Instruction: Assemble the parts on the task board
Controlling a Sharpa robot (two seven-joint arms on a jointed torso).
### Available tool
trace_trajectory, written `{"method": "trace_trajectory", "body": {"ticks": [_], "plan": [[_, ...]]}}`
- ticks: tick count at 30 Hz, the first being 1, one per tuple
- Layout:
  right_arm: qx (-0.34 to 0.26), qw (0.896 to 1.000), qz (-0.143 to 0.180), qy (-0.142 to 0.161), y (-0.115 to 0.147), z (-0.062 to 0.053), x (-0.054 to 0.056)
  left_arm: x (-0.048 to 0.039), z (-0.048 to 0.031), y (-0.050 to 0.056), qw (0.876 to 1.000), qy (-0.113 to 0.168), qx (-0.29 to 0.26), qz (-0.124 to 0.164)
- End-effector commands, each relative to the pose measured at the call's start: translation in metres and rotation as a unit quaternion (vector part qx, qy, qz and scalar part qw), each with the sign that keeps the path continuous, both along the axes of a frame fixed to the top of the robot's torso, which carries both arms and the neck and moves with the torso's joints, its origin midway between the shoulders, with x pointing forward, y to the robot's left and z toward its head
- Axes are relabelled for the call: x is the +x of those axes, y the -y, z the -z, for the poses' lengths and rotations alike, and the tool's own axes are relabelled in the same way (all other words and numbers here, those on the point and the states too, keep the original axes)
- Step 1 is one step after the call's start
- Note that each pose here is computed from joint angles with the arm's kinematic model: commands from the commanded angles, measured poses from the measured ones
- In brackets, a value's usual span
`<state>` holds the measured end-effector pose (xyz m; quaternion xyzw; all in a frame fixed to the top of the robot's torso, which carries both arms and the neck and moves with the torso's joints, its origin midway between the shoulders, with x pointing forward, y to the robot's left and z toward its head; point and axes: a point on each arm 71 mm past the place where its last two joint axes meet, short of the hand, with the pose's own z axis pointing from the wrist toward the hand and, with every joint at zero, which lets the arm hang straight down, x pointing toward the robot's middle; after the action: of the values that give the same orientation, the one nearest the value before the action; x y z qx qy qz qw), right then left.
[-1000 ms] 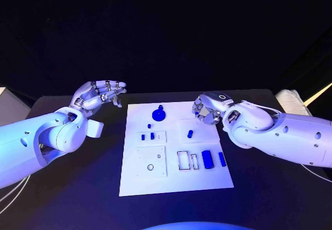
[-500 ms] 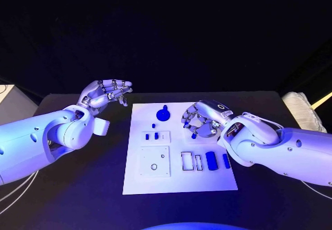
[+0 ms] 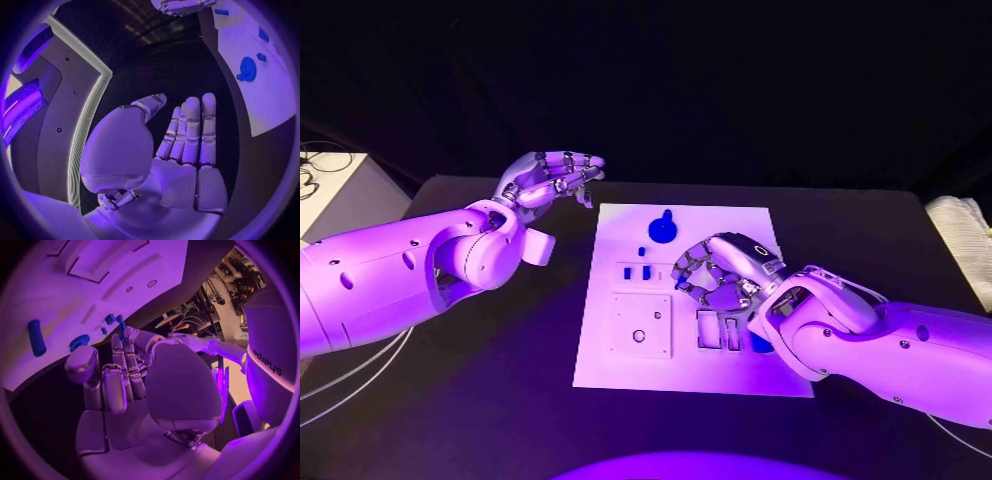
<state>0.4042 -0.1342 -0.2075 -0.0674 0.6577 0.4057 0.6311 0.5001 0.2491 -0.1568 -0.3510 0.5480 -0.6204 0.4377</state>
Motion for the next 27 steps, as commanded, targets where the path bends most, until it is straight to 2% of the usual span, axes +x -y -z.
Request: {"method": "trace_trajectory", "body": {"ticks": [1, 7, 10, 17, 27], "plan": [[-0.002, 1.0, -0.021, 0.023, -0.007, 0.006, -0.004, -0.0006, -0.0008, 0.003, 1.0, 0.0, -0.005, 0.003], [-0.027, 0.999, -0.029, 0.018, -0.02, 0.024, -0.009, -0.001, -0.0007, 0.006, 1.0, -0.002, -0.006, 0.007], [-0.033, 0.999, -0.026, 0.017, -0.024, 0.028, -0.01, -0.0012, -0.0006, 0.007, 1.0, -0.003, -0.006, 0.009], [-0.039, 0.999, -0.016, 0.02, -0.03, 0.035, -0.011, -0.0014, -0.0006, 0.008, 1.0, -0.004, -0.006, 0.01], [-0.046, 0.999, -0.023, 0.015, -0.035, 0.039, -0.014, -0.0014, -0.0004, 0.008, 1.0, -0.006, -0.006, 0.01]]}}
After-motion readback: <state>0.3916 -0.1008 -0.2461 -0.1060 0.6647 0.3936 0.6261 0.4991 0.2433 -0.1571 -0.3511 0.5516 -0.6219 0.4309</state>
